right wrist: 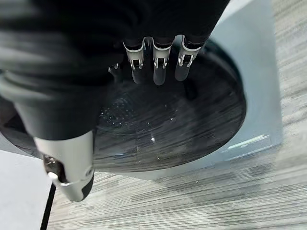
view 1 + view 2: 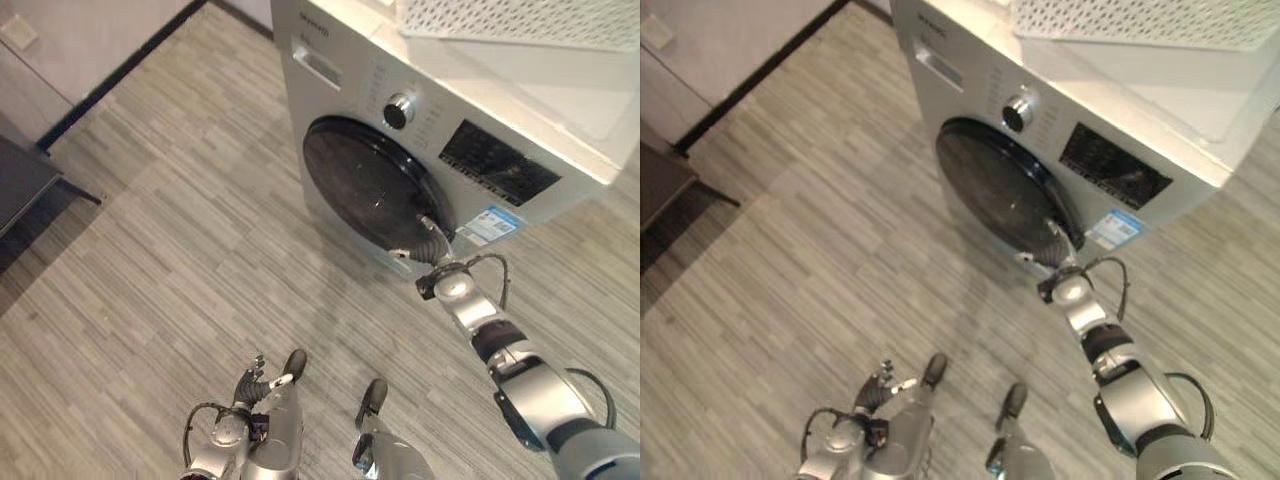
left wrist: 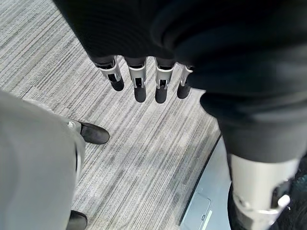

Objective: Grab the laundry basket,head to the washer,open it,put in the laundry and shut it.

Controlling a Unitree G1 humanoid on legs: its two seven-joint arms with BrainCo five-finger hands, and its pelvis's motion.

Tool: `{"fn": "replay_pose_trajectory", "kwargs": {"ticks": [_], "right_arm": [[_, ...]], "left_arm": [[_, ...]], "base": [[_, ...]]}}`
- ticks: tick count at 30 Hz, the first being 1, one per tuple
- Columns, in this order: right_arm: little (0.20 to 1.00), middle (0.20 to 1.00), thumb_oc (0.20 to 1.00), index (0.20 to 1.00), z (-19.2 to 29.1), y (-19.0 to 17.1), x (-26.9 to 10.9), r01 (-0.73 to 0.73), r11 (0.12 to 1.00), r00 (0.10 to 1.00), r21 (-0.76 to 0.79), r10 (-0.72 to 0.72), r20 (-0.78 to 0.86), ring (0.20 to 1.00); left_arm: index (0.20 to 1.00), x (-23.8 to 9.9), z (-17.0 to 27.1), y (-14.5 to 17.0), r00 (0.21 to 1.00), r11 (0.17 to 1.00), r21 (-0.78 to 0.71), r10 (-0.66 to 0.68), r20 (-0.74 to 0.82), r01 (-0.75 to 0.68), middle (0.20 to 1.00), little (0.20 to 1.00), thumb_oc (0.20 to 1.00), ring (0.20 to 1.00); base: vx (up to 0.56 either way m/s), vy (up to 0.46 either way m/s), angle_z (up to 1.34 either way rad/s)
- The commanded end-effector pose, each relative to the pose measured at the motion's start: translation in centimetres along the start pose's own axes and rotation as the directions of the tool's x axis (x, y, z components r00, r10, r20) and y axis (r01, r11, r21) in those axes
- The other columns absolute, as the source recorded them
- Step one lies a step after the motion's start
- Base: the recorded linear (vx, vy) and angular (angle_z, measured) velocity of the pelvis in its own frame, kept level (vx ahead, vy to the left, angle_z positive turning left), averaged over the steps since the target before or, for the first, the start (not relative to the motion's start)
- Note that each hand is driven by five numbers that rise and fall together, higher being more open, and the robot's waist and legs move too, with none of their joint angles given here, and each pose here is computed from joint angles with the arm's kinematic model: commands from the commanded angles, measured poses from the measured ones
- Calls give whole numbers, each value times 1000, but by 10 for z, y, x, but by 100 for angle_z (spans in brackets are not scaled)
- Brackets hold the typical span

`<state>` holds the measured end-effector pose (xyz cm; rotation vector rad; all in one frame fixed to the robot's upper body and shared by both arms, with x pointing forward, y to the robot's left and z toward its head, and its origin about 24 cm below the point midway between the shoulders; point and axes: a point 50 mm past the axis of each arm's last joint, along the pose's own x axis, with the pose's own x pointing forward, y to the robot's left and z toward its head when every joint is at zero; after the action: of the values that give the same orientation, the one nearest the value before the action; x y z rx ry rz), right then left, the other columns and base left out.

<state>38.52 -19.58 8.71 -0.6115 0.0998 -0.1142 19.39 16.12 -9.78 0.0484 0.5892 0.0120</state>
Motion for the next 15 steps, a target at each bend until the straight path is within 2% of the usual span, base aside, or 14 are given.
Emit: {"fn": "replay_pose_trajectory", "kwargs": {"ticks": [1, 8, 9, 11, 12, 15], "right_arm": [[1000, 1000, 1000, 1000, 37, -48, 13, 151, 988, 981, 18, -152, 117, 1000], [1000, 1000, 1000, 1000, 61, -84, 16, 244, 969, 952, -39, -231, 200, 1000], [1000, 1000, 1000, 1000, 70, -82, 10, 254, 967, 934, -35, -235, 268, 1000], [1000, 1000, 1000, 1000, 68, -74, 3, 244, 970, 929, -17, -229, 291, 1000], [1000, 1000, 1000, 1000, 60, -62, -9, 222, 975, 922, 19, -217, 321, 1000], [1000, 1000, 1000, 1000, 39, -56, -29, 220, 973, 918, 73, -231, 321, 1000]], "left_arm": [[1000, 5, 24, 0, 994, 1000, -7, -26, 109, 27, 1000, 1000, 1000, 1000], [1000, 8, 34, -1, 989, 999, -34, -21, 144, 26, 1000, 1000, 1000, 1000], [1000, 9, 33, 0, 991, 999, -52, 2, 131, 5, 1000, 1000, 1000, 1000], [1000, 10, 31, 0, 993, 998, -60, 16, 118, -9, 1000, 1000, 1000, 1000], [1000, 12, 30, -1, 994, 997, -70, 35, 108, -28, 1000, 1000, 1000, 1000], [1000, 13, 35, -1, 992, 996, -75, 49, 120, -41, 1000, 1000, 1000, 1000]], "base": [[7, 18, 3], [4, 18, 7], [25, 38, 11], [11, 14, 2], [32, -19, -6], [17, -34, -3]]}}
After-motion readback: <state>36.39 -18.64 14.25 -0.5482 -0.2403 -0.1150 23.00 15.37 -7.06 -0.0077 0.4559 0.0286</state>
